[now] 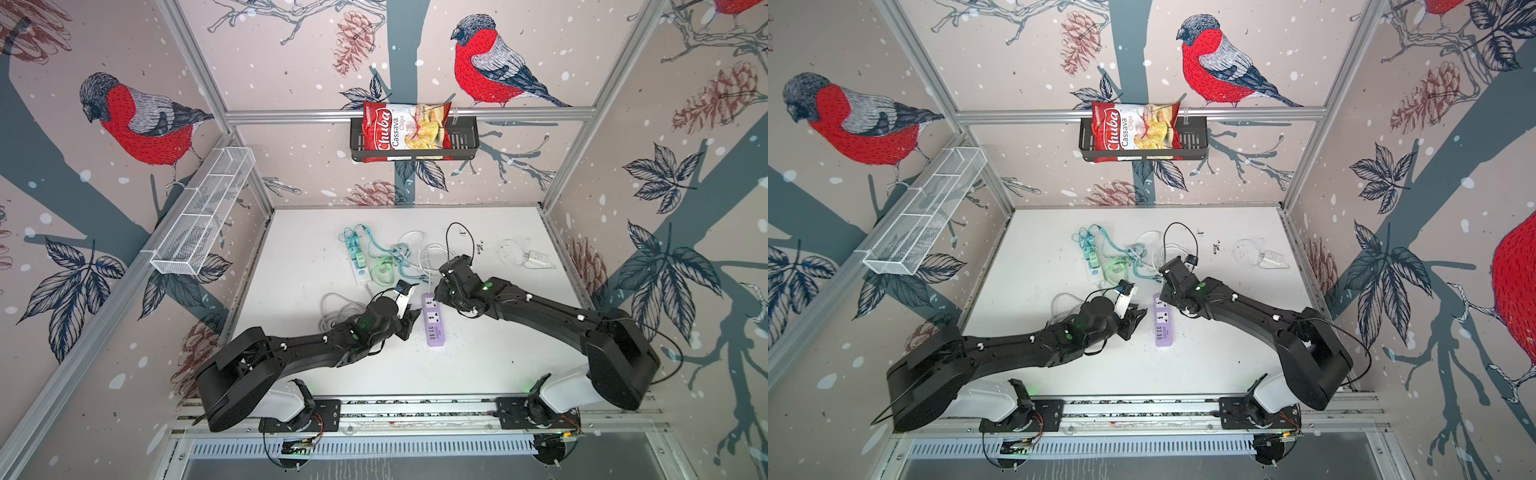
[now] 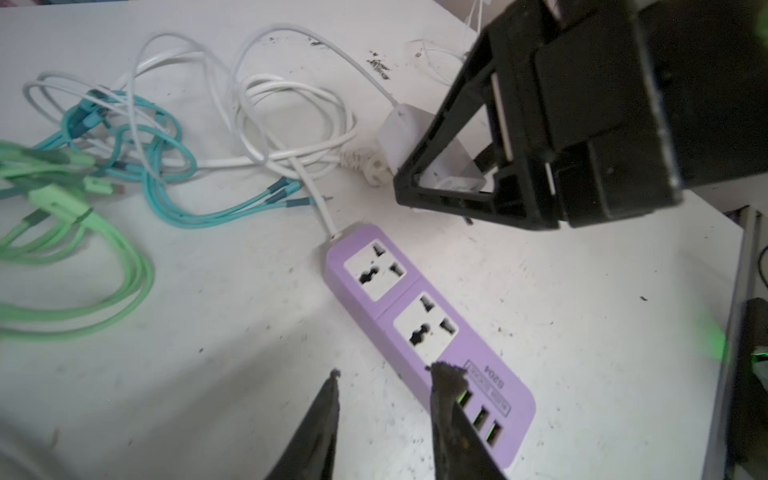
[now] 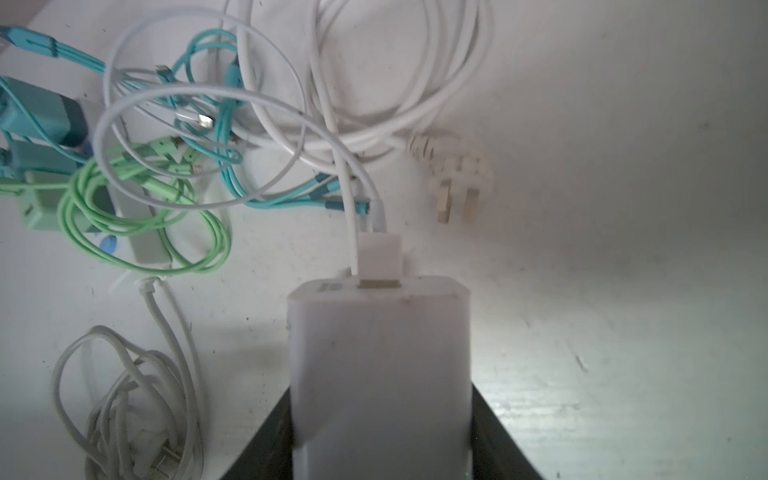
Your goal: Insert the plug
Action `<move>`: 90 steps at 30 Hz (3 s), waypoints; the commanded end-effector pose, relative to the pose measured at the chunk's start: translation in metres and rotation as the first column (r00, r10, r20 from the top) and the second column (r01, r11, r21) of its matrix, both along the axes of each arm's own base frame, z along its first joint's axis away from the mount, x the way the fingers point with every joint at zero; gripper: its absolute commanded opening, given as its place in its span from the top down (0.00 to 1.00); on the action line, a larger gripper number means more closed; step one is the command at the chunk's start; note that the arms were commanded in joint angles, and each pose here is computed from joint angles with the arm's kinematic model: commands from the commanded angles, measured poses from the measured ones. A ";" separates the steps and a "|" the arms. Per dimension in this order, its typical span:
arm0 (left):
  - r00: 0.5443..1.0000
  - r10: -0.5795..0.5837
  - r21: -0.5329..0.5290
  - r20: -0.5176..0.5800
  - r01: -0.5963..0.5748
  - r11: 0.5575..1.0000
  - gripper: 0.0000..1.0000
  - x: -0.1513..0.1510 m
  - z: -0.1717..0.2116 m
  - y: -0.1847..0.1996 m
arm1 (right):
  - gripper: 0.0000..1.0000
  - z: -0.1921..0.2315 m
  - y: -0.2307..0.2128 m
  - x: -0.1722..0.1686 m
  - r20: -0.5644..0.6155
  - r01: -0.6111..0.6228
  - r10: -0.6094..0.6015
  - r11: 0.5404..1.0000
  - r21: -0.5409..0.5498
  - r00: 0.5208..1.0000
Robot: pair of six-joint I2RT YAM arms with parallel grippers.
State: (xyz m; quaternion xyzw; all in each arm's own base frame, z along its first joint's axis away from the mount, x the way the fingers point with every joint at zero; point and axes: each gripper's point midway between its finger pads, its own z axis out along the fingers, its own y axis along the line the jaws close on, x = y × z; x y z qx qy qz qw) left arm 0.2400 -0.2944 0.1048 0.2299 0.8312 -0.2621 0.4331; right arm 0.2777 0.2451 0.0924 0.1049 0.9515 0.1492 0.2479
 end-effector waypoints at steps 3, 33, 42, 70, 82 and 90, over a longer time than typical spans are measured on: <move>0.976 0.211 -0.030 -0.053 -0.213 0.977 0.63 0.000 -0.013 0.042 | 0.56 -0.013 0.010 -0.013 -0.024 0.083 -0.085 0.994 -0.068 0.996; 0.997 0.007 0.062 0.081 -0.012 0.998 0.45 -0.001 -0.028 0.016 | 0.31 -0.009 0.040 -0.033 -0.033 0.048 -0.050 0.997 -0.062 0.998; 0.999 -0.040 0.309 0.037 0.027 0.951 0.40 0.008 -0.039 0.015 | 0.31 0.023 0.003 -0.025 0.057 0.047 -0.047 0.999 -0.015 0.997; 0.888 -0.437 0.726 -0.145 0.395 0.563 0.37 0.028 -0.057 0.020 | 0.29 0.025 -0.056 0.005 0.198 -0.193 0.179 0.979 0.059 0.964; 0.865 -0.497 0.721 -0.071 0.389 0.574 0.37 0.043 -0.064 0.009 | 0.30 0.023 -0.063 0.002 0.202 -0.186 0.173 0.981 0.051 0.964; 0.864 -0.496 0.732 -0.090 0.395 0.555 0.37 0.060 -0.076 0.010 | 0.29 0.018 -0.066 0.001 0.191 -0.184 0.174 0.982 0.038 0.966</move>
